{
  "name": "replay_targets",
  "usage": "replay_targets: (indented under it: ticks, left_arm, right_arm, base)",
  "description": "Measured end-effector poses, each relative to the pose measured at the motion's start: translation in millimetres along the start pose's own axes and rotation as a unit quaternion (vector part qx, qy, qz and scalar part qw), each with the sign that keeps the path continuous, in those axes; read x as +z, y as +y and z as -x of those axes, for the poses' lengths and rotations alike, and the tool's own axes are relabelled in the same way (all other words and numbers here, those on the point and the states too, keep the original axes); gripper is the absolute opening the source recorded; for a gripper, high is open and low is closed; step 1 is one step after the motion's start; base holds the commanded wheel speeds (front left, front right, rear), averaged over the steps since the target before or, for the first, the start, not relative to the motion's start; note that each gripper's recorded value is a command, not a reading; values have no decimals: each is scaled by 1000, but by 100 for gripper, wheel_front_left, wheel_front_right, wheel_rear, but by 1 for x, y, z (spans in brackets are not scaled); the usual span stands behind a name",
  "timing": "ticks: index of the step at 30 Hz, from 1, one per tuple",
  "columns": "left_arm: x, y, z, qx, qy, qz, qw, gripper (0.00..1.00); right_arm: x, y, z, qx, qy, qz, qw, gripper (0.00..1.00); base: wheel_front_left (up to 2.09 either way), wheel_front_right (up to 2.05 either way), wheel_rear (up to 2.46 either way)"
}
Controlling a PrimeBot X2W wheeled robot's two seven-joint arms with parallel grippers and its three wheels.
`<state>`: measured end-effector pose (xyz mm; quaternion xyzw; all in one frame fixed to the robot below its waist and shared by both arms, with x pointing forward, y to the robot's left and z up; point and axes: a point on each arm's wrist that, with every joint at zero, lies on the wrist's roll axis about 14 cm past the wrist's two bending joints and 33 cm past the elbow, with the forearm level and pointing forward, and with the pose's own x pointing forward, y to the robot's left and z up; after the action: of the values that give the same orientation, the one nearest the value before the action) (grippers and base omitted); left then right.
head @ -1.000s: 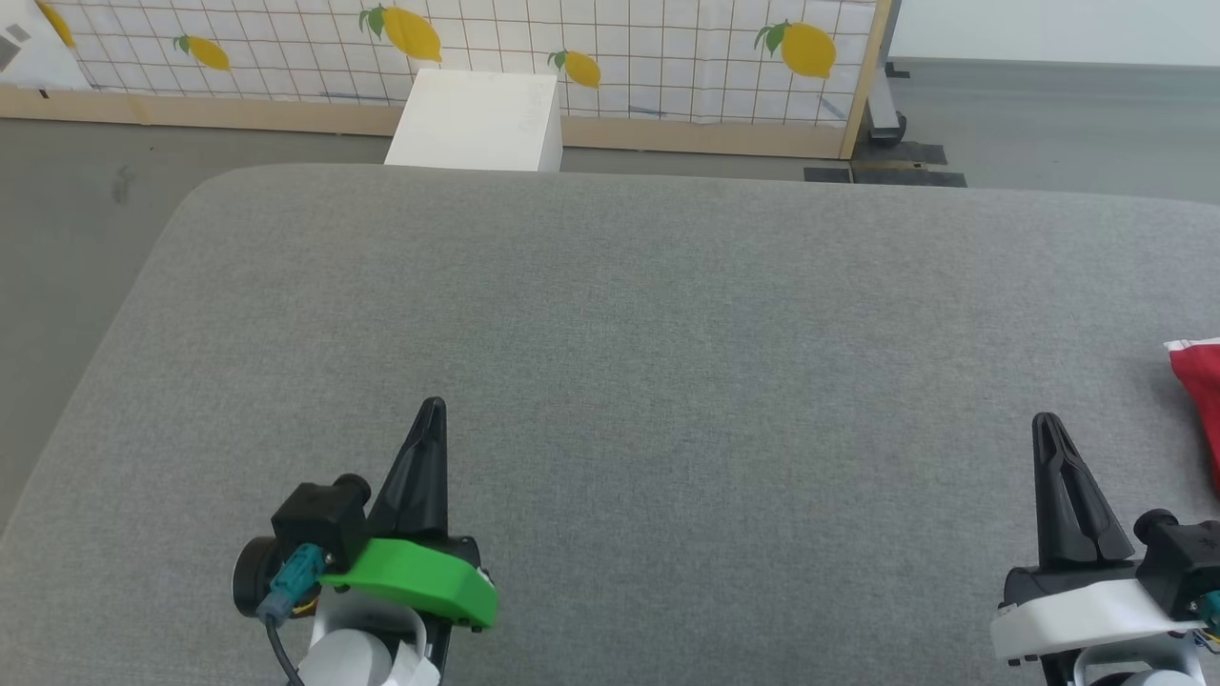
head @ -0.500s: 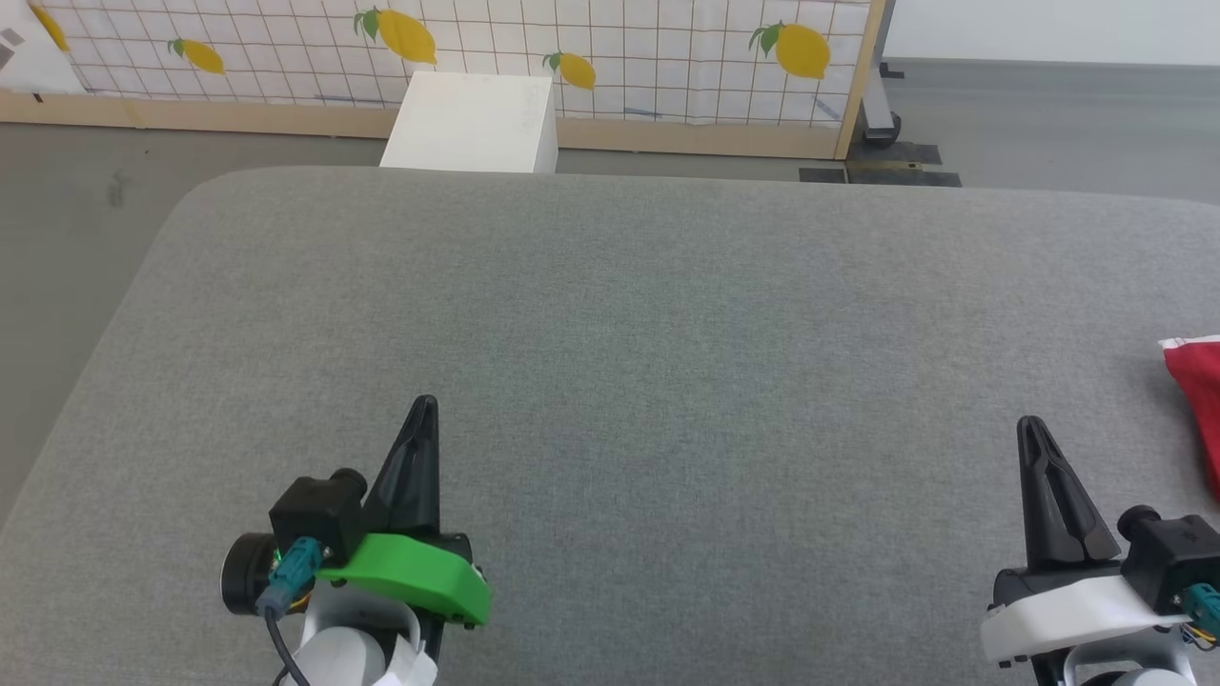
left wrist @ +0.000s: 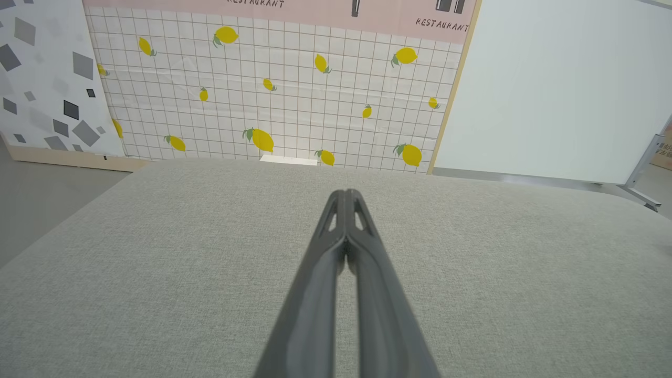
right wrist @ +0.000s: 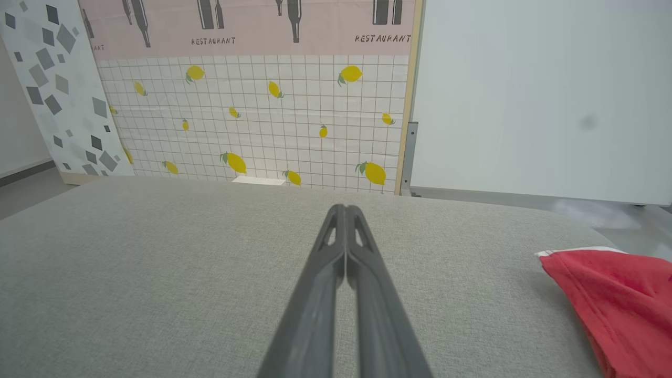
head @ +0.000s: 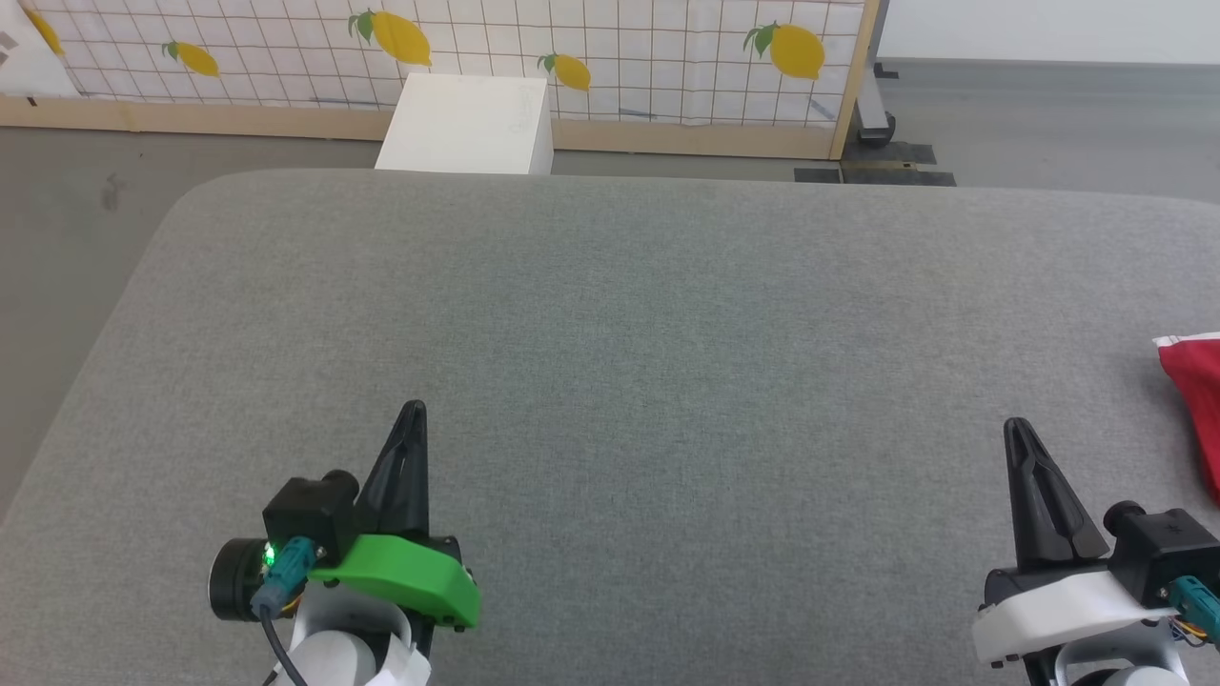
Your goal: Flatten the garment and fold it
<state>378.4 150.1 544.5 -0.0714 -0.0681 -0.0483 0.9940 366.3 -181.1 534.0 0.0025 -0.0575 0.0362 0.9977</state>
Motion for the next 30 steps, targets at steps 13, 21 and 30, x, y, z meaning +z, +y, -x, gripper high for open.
replay_targets:
  ticks: [13, 21, 30]
  left_arm:
    - [-2, 3, 1, 3, 10, -19, 1000, 0]
    - [-1, 6, 1, 7, 15, -26, 1000, 0]
    - [-4, 8, 2, 12, 23, -33, 999, 0]
  right_arm:
    - [0, 4, -2, 6, 7, 4, 1000, 0]
    - [-2, 5, -1, 8, 16, 6, 1000, 0]
    - [-4, 7, -1, 11, 24, 7, 1000, 0]
  base:
    - [0, 0, 0]
    - [0, 0, 0]
    - [0, 0, 0]
